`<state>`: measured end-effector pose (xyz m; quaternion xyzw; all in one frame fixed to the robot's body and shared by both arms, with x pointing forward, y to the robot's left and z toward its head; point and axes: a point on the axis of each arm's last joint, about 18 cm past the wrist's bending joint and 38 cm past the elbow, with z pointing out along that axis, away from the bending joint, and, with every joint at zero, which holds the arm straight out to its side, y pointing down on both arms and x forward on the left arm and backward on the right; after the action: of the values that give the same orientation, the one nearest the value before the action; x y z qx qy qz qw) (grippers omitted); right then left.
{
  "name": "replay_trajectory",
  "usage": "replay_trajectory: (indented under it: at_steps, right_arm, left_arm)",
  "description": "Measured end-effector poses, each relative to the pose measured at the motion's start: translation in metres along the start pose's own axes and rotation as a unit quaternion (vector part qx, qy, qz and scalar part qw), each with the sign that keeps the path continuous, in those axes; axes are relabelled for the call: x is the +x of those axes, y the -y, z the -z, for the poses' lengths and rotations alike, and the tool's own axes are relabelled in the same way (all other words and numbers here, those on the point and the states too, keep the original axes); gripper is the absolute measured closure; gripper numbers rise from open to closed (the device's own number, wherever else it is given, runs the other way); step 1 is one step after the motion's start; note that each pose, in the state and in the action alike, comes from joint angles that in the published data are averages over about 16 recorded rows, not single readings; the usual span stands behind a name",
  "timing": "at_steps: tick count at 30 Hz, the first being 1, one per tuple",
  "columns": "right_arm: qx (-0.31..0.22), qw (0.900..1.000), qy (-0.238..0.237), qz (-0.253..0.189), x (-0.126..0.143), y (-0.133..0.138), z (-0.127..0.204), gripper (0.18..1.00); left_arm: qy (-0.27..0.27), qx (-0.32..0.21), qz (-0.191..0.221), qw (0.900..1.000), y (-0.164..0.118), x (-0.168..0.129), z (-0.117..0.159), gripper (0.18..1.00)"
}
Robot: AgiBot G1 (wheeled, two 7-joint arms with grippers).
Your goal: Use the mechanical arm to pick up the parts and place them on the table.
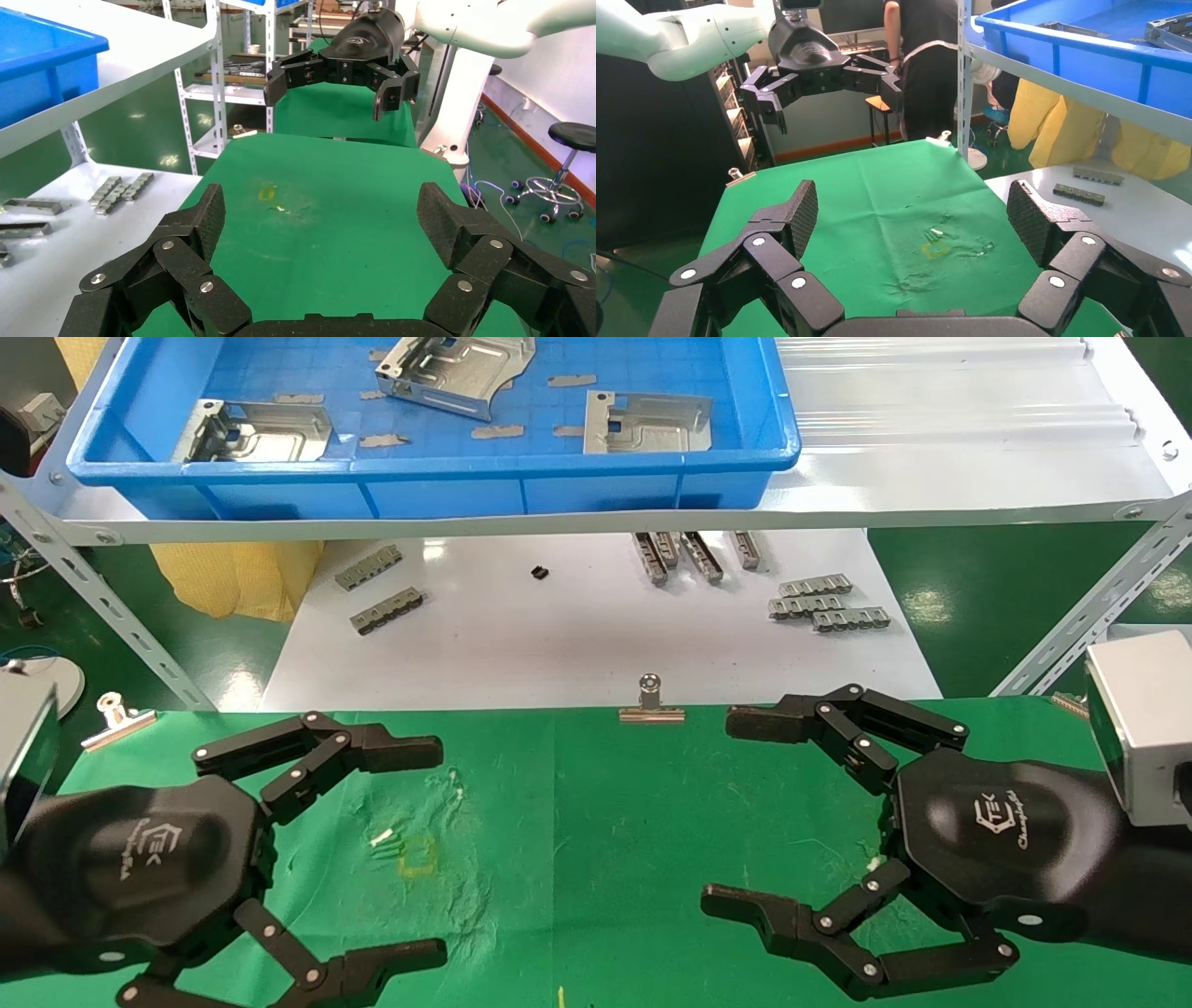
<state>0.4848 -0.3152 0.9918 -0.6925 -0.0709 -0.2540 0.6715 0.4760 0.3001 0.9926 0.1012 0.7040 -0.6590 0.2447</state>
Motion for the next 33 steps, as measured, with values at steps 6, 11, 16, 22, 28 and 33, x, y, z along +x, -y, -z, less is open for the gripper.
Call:
replay_trajectory:
  at_steps: [6,11,16,22,28,33]
  right_arm:
    - [0.000,1.000,0.000,0.000,0.0000,0.0000,0.0000,0.179]
    - [0.000,1.000,0.000,0.000,0.0000,0.0000,0.0000,0.179]
    - [0.000,1.000,0.000,0.000,0.0000,0.0000,0.0000,0.179]
    - [0.000,1.000,0.000,0.000,0.0000,0.0000,0.0000,0.179]
    - [0.000,1.000,0.000,0.000,0.0000,0.0000,0.0000,0.180]
    - [0.000,1.000,0.000,0.000,0.0000,0.0000,0.0000,0.189]
  left_arm:
    - [0.000,0.000,0.000,1.0000,0.0000,0.0000,0.0000,0.183]
    - [0.000,0.000,0.000,1.0000,0.0000,0.0000,0.0000,0.183]
    - [0.000,0.000,0.000,1.0000,0.0000,0.0000,0.0000,0.183]
    - [0.000,0.000,0.000,1.0000,0.0000,0.0000,0.0000,0.183]
    - [0.000,0.000,0.000,1.0000,0.0000,0.0000,0.0000,0.183]
    - [0.000,0.000,0.000,1.0000,0.0000,0.0000,0.0000,0.183]
